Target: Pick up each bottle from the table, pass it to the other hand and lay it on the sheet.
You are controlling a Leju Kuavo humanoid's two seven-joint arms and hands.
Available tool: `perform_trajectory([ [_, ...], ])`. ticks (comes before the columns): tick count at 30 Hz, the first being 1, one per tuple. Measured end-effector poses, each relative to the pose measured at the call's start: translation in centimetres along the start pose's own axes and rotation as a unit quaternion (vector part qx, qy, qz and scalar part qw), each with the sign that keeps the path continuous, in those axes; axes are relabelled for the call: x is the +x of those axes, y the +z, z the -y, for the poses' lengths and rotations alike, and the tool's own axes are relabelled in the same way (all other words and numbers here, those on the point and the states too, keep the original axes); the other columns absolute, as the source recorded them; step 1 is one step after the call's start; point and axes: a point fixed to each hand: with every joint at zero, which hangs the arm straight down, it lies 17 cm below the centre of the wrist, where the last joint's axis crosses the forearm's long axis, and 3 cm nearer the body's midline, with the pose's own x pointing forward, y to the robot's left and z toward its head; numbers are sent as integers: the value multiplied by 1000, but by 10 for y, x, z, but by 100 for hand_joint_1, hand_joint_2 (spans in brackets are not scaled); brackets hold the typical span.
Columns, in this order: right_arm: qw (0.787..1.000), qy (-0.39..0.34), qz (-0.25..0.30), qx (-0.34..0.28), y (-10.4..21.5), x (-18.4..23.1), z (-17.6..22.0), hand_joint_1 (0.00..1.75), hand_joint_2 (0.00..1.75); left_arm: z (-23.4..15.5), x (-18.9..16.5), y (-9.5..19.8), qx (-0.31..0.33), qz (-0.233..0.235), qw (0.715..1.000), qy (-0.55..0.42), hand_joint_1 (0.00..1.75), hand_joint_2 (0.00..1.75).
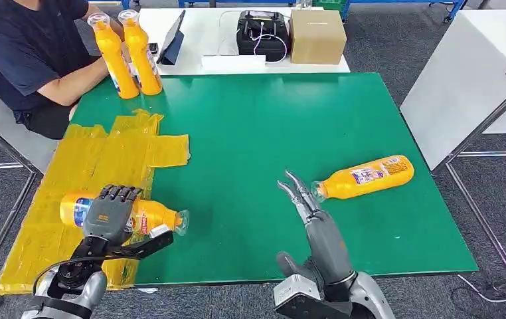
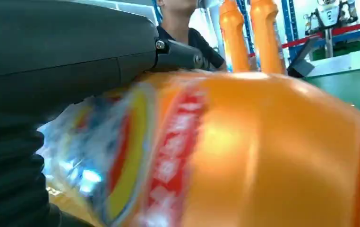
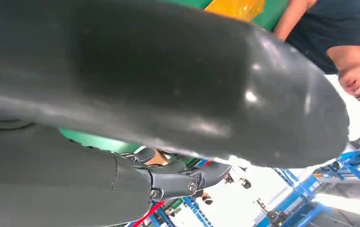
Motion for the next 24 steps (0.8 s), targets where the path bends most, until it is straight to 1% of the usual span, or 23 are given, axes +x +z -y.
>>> perform_trajectory([
  [14,1000,4,0,-3,-1,-1,3,0,0,-1,-5,-6,-3,1,1000,-15,0,175],
  [24,1000,17,0,-5,-1,-2,4,0,0,-14,1,-9,17,3,1000,13,0,175],
])
